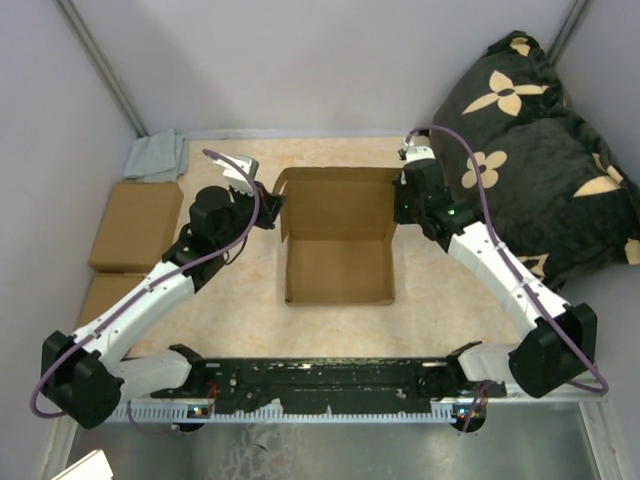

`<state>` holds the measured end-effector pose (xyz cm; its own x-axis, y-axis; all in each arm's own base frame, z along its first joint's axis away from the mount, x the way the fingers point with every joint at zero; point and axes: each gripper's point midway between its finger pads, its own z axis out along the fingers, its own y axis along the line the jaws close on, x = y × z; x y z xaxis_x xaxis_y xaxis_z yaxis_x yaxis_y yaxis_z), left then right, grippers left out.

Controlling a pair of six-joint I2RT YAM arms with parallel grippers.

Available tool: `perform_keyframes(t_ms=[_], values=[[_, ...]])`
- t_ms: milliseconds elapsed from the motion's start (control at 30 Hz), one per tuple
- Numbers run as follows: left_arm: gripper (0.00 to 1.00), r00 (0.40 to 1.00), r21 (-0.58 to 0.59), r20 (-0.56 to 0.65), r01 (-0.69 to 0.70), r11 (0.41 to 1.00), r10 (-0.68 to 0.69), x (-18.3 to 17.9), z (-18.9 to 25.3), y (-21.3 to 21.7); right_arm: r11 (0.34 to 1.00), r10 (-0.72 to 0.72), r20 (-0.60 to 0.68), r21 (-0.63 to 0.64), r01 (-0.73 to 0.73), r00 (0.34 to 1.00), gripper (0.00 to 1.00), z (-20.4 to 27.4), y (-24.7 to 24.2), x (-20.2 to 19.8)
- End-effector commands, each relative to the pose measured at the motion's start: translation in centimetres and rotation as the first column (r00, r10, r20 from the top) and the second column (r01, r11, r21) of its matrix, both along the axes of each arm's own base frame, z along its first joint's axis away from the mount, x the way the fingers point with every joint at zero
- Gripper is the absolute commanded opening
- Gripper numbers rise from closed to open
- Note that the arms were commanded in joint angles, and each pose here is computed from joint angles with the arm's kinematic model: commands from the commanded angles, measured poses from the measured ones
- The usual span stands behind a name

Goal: Fold the paper box

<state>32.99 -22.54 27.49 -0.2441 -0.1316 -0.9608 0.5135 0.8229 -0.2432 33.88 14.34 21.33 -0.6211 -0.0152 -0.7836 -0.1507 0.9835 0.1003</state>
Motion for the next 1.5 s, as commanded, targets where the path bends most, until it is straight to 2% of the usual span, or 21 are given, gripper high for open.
perform_keyframes(t_ms=[0,167,267,433,633,1200,1367,1467], values=[[0.06,1.0,-0.134,0.0,0.029,0.991,-0.029,-0.1,2.2,-1.6,0.988,-0.009,0.199,0.154,-0.023,0.98,0.08,5.6,1.7,1.2],[0.1,0.997,-0.21,-0.058,0.039,0.977,-0.052,0.3,2.4,-2.8,0.984,-0.044,0.223,0.18,0.003,0.974,0.07,6.0,1.6,1.4],[0.15,0.992,-0.213,-0.092,0.069,0.975,-0.09,0.2,1.7,-3.7,0.984,-0.041,0.213,0.177,0.003,0.976,0.07,5.4,1.7,1.2],[0.17,0.989,-0.185,-0.12,0.067,0.98,-0.09,-0.5,-0.3,-3.2,0.987,-0.049,0.191,0.163,0.018,0.98,0.07,3.8,1.5,0.3],[0.2,0.989,-0.097,-0.136,0.039,0.995,-0.052,-1.7,-2.7,-1.3,0.988,-0.053,0.152,0.148,0.03,0.987,0.07,1.2,1.0,-1.5],[0.21,0.962,-0.097,-0.261,0.053,0.994,-0.076,-5.9,-7.1,-0.6,0.99,-0.084,0.128,0.12,0.069,0.988,0.09,-3.7,1.6,-6.4],[0.27,0.958,-0.039,-0.285,0.032,0.999,-0.042,-6.6,-8.5,0.5,0.994,-0.091,0.096,0.068,0.085,0.991,0.13,-5.4,1.5,-7.5],[0.35,0.951,0.002,-0.308,0.009,1.0,-0.008,-7.1,-9.5,1.6,0.992,-0.107,0.061,0.073,0.102,0.992,0.17,-6.2,1.1,-8.3]])
